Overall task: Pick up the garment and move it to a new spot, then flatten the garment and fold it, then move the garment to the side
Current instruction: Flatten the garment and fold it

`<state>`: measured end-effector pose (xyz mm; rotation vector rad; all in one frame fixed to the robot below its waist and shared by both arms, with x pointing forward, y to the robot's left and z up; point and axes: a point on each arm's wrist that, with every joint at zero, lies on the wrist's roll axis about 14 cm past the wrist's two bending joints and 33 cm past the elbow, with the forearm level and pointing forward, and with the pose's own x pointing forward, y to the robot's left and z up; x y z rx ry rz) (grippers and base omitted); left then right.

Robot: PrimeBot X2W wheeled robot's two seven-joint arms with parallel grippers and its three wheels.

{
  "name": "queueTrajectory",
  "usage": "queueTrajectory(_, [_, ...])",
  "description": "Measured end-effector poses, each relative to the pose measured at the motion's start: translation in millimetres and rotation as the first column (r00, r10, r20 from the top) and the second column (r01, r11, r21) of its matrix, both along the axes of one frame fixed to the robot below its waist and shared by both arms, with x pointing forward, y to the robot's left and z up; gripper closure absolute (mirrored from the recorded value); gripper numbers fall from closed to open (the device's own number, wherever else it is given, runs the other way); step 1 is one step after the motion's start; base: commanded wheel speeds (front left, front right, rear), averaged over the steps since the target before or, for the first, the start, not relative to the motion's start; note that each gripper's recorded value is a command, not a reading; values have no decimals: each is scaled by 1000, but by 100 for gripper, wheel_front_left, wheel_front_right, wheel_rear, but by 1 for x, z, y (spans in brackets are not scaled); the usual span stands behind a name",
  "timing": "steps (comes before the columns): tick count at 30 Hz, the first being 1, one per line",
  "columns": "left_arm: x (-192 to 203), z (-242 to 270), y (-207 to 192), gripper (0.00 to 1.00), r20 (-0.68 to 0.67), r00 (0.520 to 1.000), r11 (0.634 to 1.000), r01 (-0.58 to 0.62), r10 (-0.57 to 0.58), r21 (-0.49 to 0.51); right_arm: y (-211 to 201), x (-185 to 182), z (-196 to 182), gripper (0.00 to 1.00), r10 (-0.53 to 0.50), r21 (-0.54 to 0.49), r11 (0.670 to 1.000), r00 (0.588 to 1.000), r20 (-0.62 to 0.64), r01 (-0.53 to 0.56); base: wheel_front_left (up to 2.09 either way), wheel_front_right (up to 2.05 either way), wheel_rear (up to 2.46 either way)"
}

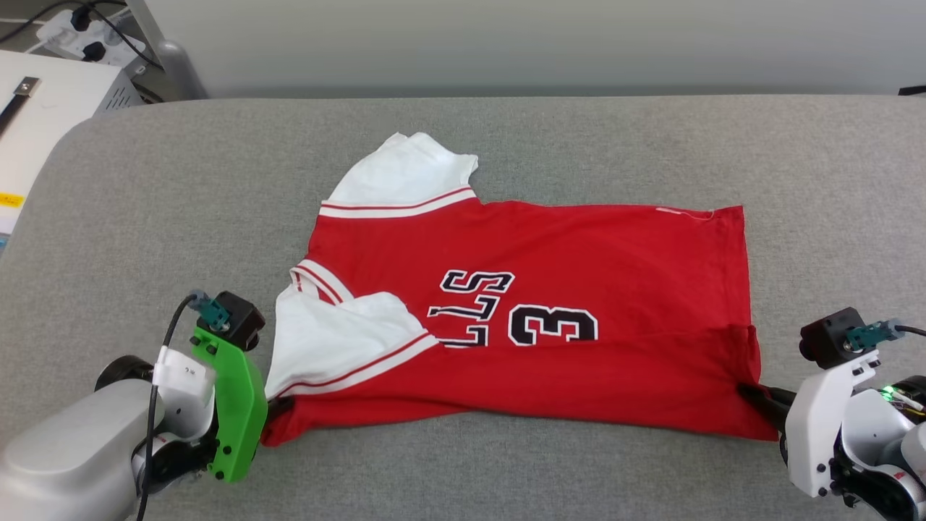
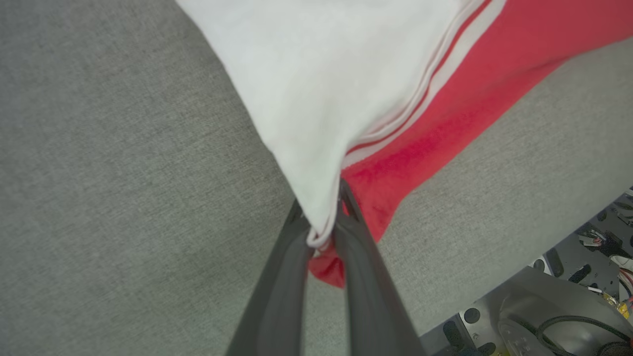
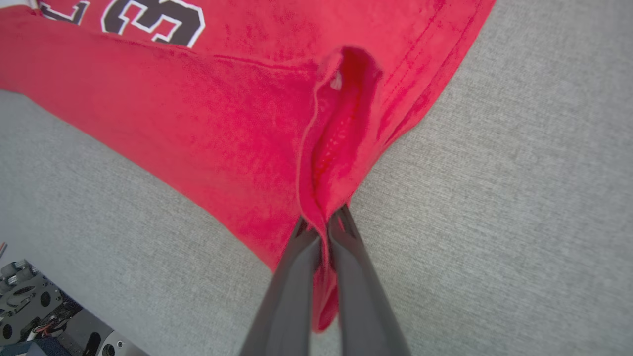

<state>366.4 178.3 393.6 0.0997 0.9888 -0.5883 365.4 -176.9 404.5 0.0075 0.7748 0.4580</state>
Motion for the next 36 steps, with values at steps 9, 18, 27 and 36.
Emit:
queueTrajectory(9, [-24,6,3,100,-4,1000,1000,14,-14,-10,-9,-14,18,100,-24,18,1000,999,28,23,0,0,0])
queueTrajectory(18, [-35,-12,4,100,-61,998,1000,5,-5,-8,-18,-26,3,100,-66,13,998,997,-48,67,0,0,0])
queueTrajectory(27, [-34,-33,10,100,-104,994,999,-32,33,9,-18,-36,-31,100,-116,8,993,983,-144,118,0,0,0])
queueTrajectory(36, [-21,-9,19,0,19,997,998,-68,68,-7,-13,-21,-4,0,-164,91,983,986,11,162,0,0,0])
